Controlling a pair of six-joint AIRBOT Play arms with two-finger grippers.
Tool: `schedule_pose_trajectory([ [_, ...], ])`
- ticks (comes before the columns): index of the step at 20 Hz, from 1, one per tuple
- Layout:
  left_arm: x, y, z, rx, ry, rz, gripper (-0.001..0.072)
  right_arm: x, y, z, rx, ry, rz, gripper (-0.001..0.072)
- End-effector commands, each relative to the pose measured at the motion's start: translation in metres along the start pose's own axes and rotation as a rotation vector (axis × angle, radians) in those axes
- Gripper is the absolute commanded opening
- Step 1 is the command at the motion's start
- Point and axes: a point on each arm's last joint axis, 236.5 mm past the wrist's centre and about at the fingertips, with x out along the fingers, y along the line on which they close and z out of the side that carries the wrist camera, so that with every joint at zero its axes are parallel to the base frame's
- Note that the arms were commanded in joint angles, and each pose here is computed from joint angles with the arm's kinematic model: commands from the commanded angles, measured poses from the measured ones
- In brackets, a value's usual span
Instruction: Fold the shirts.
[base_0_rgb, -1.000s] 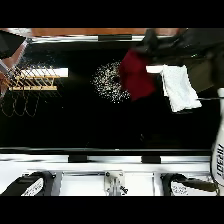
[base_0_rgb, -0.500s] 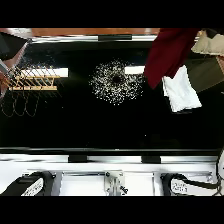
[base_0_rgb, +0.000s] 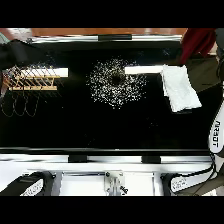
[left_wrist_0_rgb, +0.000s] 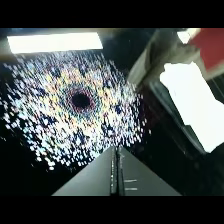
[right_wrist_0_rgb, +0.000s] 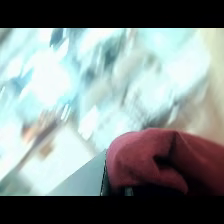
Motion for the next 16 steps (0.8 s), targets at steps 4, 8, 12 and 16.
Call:
schedule_pose_trajectory([
  [4, 0.019, -0.003, -0.025, -0.032, 0.078, -0.027, 0.0031, 0.022, -0.104, -0.040, -0.201, -0.019, -0.127, 0.0095],
  [8, 0.036, 0.008, -0.050, -0.079, 0.129, -0.017, 0.0031, 0.028, -0.137, -0.091, -0.235, 0.033, -0.156, 0.0095],
  [12, 0.045, 0.016, -0.053, -0.112, 0.111, -0.004, 0.0031, 0.028, -0.136, -0.103, -0.243, 0.059, -0.152, 0.0095],
  [16, 0.045, 0.016, -0.050, -0.111, 0.099, -0.002, 0.0031, 0.023, -0.121, -0.150, -0.057, 0.207, -0.154, 0.0095],
])
